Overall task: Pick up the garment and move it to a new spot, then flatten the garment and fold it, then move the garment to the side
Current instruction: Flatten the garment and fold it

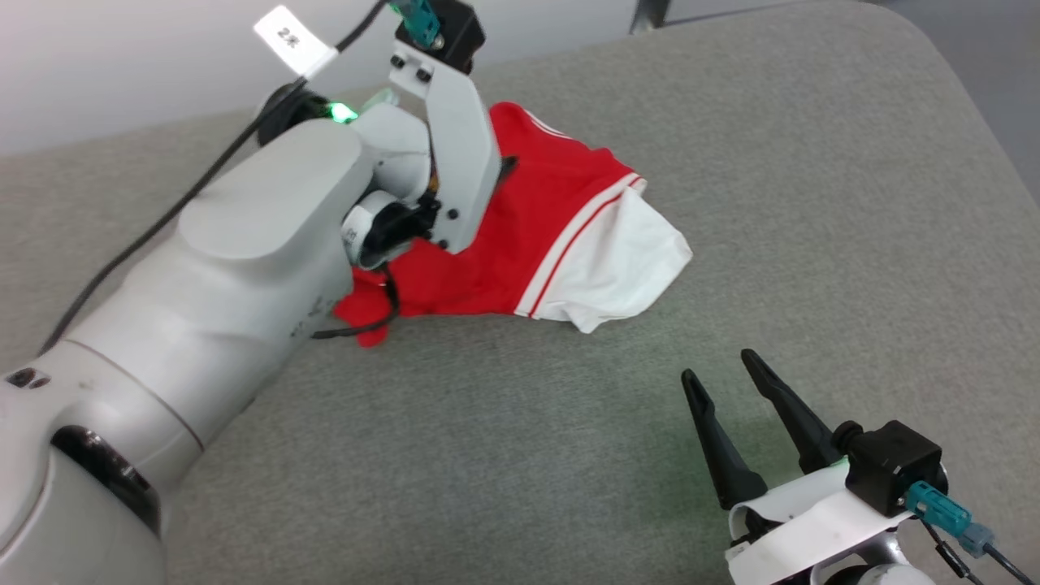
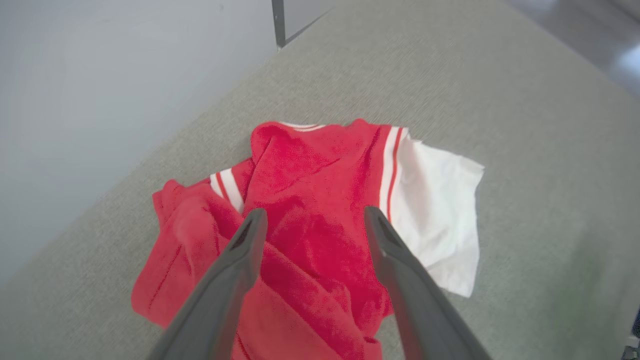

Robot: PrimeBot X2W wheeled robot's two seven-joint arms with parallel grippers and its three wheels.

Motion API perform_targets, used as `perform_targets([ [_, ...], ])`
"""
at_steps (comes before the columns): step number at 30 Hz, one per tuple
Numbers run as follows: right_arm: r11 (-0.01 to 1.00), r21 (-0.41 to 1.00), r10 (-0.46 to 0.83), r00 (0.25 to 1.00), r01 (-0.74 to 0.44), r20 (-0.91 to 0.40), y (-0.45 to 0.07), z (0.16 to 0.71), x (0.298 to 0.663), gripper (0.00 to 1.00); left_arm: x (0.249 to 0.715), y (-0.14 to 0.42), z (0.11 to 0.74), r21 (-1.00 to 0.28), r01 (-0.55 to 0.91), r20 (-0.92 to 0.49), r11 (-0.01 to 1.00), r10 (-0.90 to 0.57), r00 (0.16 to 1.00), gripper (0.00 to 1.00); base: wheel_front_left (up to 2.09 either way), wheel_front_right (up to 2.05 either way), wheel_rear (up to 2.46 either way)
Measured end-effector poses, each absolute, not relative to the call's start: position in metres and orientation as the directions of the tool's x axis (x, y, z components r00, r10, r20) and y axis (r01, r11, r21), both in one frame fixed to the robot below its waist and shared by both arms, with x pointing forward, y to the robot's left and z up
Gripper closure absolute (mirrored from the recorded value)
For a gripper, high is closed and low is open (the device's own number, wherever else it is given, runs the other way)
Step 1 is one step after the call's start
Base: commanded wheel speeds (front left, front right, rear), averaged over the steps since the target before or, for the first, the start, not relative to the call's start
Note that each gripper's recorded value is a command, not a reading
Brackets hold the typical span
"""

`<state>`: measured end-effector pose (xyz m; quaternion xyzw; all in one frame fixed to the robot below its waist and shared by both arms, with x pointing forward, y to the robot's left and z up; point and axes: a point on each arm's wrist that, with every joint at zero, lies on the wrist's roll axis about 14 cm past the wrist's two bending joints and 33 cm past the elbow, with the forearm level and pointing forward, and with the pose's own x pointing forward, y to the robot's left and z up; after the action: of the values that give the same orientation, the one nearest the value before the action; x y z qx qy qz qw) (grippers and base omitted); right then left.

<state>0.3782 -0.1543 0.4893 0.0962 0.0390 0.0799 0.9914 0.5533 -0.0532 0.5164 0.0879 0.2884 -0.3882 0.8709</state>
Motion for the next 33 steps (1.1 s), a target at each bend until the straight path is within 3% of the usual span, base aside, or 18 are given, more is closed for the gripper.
perform_targets([
  [3,0.971,0.201,0.146,0.987,-0.130,-0.072,-0.158,0.484,0.377,0.00,0.558,-0.046,0.495,0.001,0.734,-0.653,0.679,-0.555,0.515,0.00,0.00,0.00,0.00],
  [12,0.973,0.212,0.112,0.989,-0.090,-0.093,-0.166,0.473,0.376,0.00,0.557,-0.028,0.453,0.045,0.731,-0.798,0.681,-0.416,0.436,0.00,0.00,0.00,0.00],
  [13,0.973,0.213,0.113,0.989,-0.091,-0.095,-0.165,0.472,0.376,0.00,0.557,-0.026,0.451,0.048,0.729,-0.805,0.682,-0.406,0.433,0.17,0.00,0.00,0.00],
  [14,0.973,0.212,0.116,0.989,-0.094,-0.094,-0.165,0.472,0.377,0.00,0.558,-0.023,0.450,0.057,0.729,-0.809,0.682,-0.397,0.434,0.56,0.00,0.00,0.00],
  [16,0.972,0.210,0.121,0.989,-0.100,-0.090,-0.164,0.473,0.380,0.00,0.558,-0.019,0.449,0.064,0.729,-0.814,0.682,-0.387,0.434,1.00,0.00,0.00,0.00],
  [20,0.972,0.208,0.131,0.988,-0.111,-0.084,-0.162,0.474,0.384,0.00,0.563,-0.015,0.454,0.053,0.707,-0.792,0.705,-0.402,0.459,1.00,0.00,0.00,0.00],
  [26,0.970,0.207,0.149,0.985,-0.130,-0.082,-0.157,0.474,0.387,0.00,0.586,0.002,0.480,0.030,0.617,-0.718,0.786,-0.413,0.561,1.00,0.00,0.00,0.00],
  [33,0.967,0.206,0.170,0.982,-0.150,-0.080,-0.152,0.475,0.391,0.00,0.614,0.078,0.487,0.073,0.436,-0.713,0.897,-0.259,0.652,1.00,0.00,0.00,0.00],
])
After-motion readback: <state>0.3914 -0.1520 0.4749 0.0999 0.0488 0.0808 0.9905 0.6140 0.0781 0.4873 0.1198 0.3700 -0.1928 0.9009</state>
